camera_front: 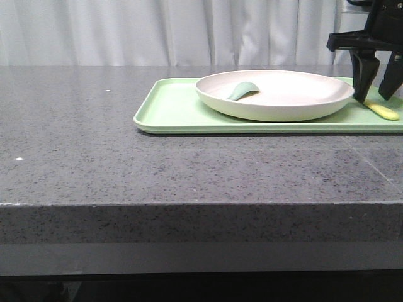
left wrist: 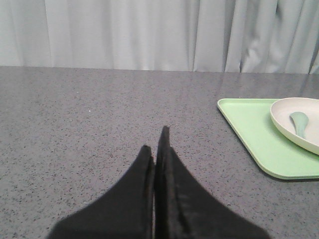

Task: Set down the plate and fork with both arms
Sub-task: 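Open the right gripper and raise it off the fork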

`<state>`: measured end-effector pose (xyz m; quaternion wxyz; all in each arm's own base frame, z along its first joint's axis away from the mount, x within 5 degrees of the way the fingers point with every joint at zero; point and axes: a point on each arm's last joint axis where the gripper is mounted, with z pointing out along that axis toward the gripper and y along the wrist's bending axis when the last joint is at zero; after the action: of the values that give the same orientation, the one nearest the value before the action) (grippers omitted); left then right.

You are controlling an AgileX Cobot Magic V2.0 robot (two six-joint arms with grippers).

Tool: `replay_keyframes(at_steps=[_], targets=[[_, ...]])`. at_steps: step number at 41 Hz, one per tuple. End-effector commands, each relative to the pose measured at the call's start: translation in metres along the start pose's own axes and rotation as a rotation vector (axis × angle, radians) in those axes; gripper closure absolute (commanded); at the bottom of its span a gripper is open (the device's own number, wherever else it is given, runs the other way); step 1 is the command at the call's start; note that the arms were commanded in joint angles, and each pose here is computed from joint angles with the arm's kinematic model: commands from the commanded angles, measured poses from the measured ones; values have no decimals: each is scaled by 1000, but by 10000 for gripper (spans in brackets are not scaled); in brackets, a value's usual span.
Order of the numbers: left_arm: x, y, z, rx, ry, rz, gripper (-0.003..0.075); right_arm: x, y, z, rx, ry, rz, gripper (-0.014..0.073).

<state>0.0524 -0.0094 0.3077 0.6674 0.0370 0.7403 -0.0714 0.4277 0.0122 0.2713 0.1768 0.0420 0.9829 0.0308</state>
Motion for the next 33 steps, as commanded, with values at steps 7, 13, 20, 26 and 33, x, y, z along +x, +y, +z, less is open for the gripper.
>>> replay_keyframes(at_steps=[7,13,20,26,33], targets=[[-16,0,-2,-2,-95,-4,738,-6,0,-59,-8,-141,-13,363],[-16,0,-2,-2,-95,-4,738,-3,0,-79,-12,-178,-14,568],[-16,0,-2,-2,-95,-4,738,2,1,-109,-19,-246,-17,662],[-16,0,-2,-2,-95,-4,738,15,1,-147,-26,-333,-21,662],[-16,0,-2,-2,-95,-4,738,49,-1,-190,-37,-470,-24,662]])
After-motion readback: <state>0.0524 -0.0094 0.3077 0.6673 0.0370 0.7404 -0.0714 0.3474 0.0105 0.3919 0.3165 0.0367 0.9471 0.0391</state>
